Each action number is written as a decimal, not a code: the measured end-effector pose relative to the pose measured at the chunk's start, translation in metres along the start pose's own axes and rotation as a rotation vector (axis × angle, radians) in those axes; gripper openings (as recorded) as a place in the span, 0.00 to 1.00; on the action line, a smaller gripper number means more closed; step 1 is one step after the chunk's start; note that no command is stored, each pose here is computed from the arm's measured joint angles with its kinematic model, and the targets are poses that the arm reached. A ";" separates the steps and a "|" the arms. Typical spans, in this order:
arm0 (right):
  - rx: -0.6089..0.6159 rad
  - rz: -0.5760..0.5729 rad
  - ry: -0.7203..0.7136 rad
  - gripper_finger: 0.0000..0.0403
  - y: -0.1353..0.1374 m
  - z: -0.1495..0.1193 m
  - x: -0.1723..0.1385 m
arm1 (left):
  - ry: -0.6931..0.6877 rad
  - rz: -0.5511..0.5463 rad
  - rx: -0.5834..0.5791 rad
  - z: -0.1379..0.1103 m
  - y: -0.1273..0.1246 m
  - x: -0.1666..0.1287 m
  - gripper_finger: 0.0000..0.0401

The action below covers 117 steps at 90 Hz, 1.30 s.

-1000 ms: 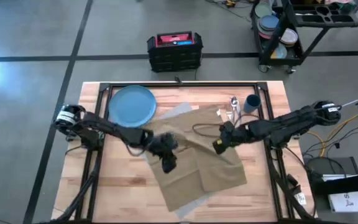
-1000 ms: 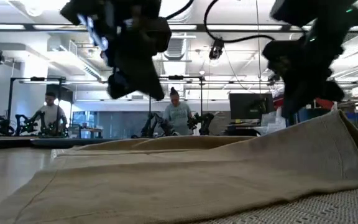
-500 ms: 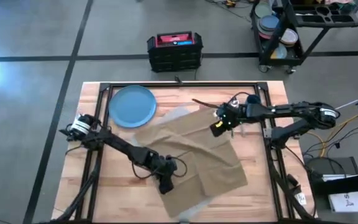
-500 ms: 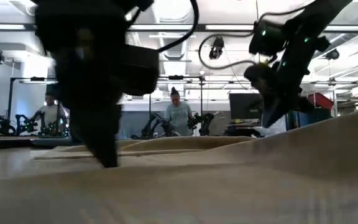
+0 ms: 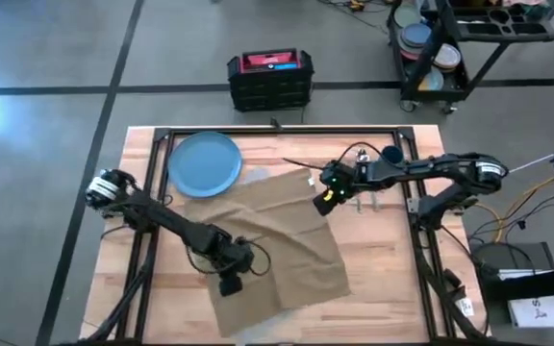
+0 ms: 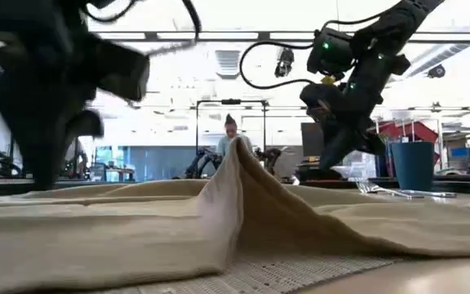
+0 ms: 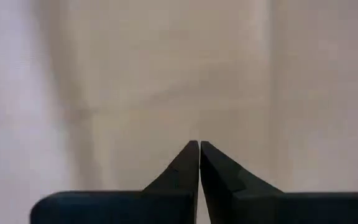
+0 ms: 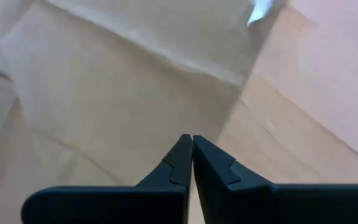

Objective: Set table place
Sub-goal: Fold the brown table napkin

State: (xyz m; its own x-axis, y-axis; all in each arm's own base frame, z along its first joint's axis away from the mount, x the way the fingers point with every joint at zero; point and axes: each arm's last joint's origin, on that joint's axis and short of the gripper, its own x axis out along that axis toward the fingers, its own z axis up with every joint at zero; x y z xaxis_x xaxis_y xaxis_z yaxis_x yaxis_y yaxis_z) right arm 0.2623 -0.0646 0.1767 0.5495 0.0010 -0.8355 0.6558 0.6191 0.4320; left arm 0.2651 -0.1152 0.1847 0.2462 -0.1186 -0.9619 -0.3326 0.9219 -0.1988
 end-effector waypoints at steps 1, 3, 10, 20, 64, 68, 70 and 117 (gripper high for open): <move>-0.001 0.003 -0.002 0.00 0.001 0.000 -0.001 | -0.011 0.009 -0.006 0.000 0.001 -0.002 0.00; -0.003 0.005 -0.006 0.00 0.001 0.000 -0.002 | -0.040 0.033 -0.017 0.000 0.005 -0.006 0.00; -0.011 0.011 -0.006 0.00 0.003 -0.001 -0.003 | -0.164 0.133 -0.074 0.004 0.021 -0.020 0.00; -0.021 -0.017 0.025 0.00 0.004 -0.008 -0.003 | -0.327 0.193 -0.186 0.020 0.050 -0.026 0.00; -0.020 -0.071 -0.069 0.00 0.029 -0.037 -0.019 | -0.422 -0.075 -0.192 0.127 0.164 0.003 0.00; -0.014 -0.081 -0.099 0.00 0.031 -0.040 -0.028 | -0.398 -0.074 -0.166 0.136 0.166 0.007 0.00; -0.010 -0.082 -0.115 0.00 0.032 -0.041 -0.032 | -0.393 -0.077 -0.152 0.140 0.165 0.010 0.00; 0.131 -0.051 -0.300 0.00 0.027 -0.065 -0.104 | -0.187 -0.196 0.019 0.228 0.151 0.054 0.00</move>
State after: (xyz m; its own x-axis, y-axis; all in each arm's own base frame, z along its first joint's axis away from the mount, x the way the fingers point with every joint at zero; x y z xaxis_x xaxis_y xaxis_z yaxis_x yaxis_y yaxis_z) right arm 0.1892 0.0034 0.2537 0.6292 -0.2709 -0.7285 0.7369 0.5058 0.4484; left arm 0.4355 0.1016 0.1456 0.4685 -0.2274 -0.8537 -0.2452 0.8948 -0.3730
